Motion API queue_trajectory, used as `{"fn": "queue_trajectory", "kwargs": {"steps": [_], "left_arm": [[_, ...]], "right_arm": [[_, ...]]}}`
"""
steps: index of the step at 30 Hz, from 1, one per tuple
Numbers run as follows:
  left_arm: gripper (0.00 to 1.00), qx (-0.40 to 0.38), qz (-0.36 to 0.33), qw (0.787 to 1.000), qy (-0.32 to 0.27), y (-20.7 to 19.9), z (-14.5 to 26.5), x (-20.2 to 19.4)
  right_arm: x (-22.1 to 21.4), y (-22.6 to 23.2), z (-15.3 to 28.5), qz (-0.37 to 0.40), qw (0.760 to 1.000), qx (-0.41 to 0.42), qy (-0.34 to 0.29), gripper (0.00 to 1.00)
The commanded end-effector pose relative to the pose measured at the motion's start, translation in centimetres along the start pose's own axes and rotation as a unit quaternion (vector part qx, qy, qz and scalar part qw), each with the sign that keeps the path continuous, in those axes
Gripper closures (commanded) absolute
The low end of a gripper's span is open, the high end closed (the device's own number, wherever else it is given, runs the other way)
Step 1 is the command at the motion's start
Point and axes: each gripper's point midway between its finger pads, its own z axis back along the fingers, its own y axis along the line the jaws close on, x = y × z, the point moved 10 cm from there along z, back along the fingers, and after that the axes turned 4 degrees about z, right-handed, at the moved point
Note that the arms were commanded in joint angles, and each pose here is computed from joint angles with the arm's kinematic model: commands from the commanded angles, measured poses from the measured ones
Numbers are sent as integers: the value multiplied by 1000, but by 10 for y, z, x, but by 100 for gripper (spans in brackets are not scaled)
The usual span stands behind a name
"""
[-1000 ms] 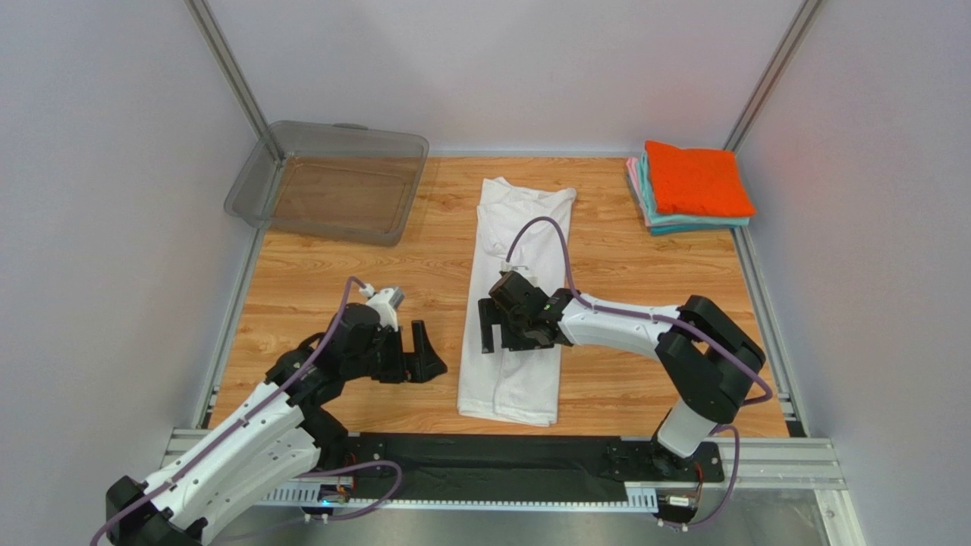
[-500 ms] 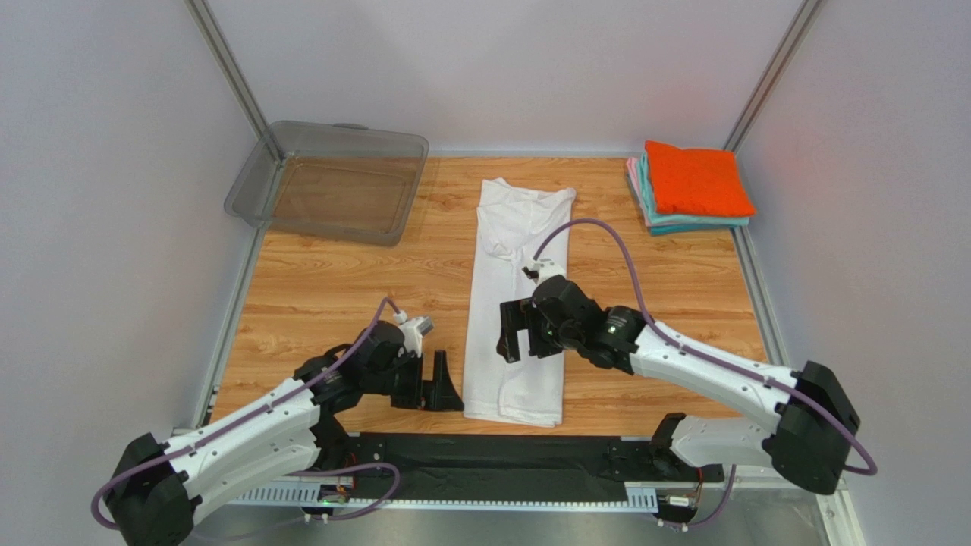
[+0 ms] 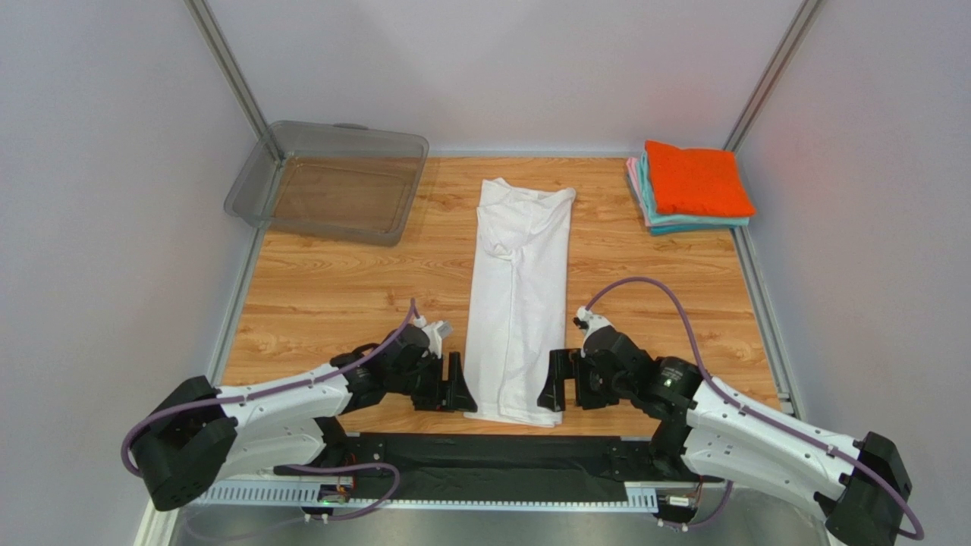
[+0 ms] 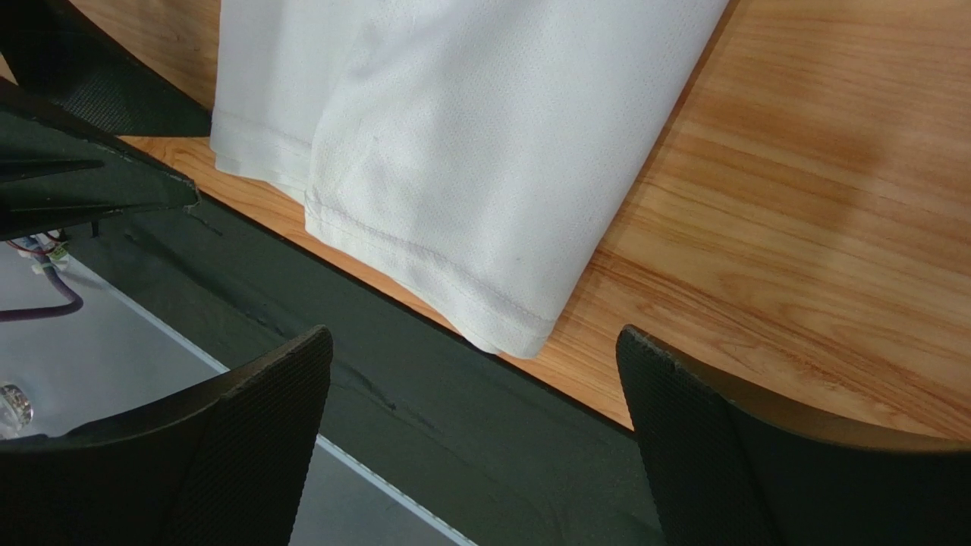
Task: Fold and stack the t-shirts
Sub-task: Fold the tshirt
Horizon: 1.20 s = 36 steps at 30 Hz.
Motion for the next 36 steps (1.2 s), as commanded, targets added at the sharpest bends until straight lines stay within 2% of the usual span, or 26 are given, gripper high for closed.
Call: {"fn": "queue_trajectory", "kwargs": {"steps": [1, 7, 10, 12, 14, 19, 23, 28, 33, 36], "left_arm": [[29, -14, 2, 1000, 1, -6, -8, 3], [50, 4, 6, 1000, 22, 0, -16, -4], [70, 9, 6, 1000, 25, 2, -16, -5], [78, 11, 5, 1000, 23, 3, -14, -5], [86, 15, 5, 1000, 20, 4, -13, -6], [98, 9, 1, 1000, 13, 2, -11, -5], [100, 11, 5, 1000, 8, 3, -13, -4], [100, -6, 11, 1000, 2, 2, -14, -4], [100, 0, 13, 1000, -2, 4, -13, -6], [100, 21, 22, 999, -8, 11, -11, -8]], "right_arm": [[-5, 1, 3, -9, 1000, 13, 12, 5], [-8, -2, -6, -9, 999, 2, 31, 7], [-11, -3, -14, -6, 999, 3, 45, 8], [-11, -3, -16, -7, 998, -2, 58, 9], [-12, -3, -17, -6, 998, -2, 62, 15], [-15, -2, -24, -8, 997, 3, 73, 29], [-18, 2, -27, -7, 996, 17, 84, 35], [-24, 0, -35, -7, 995, -9, 101, 39], [-27, -4, -39, -13, 992, -52, 110, 65], [-28, -9, -38, -27, 990, -87, 108, 74]]}}
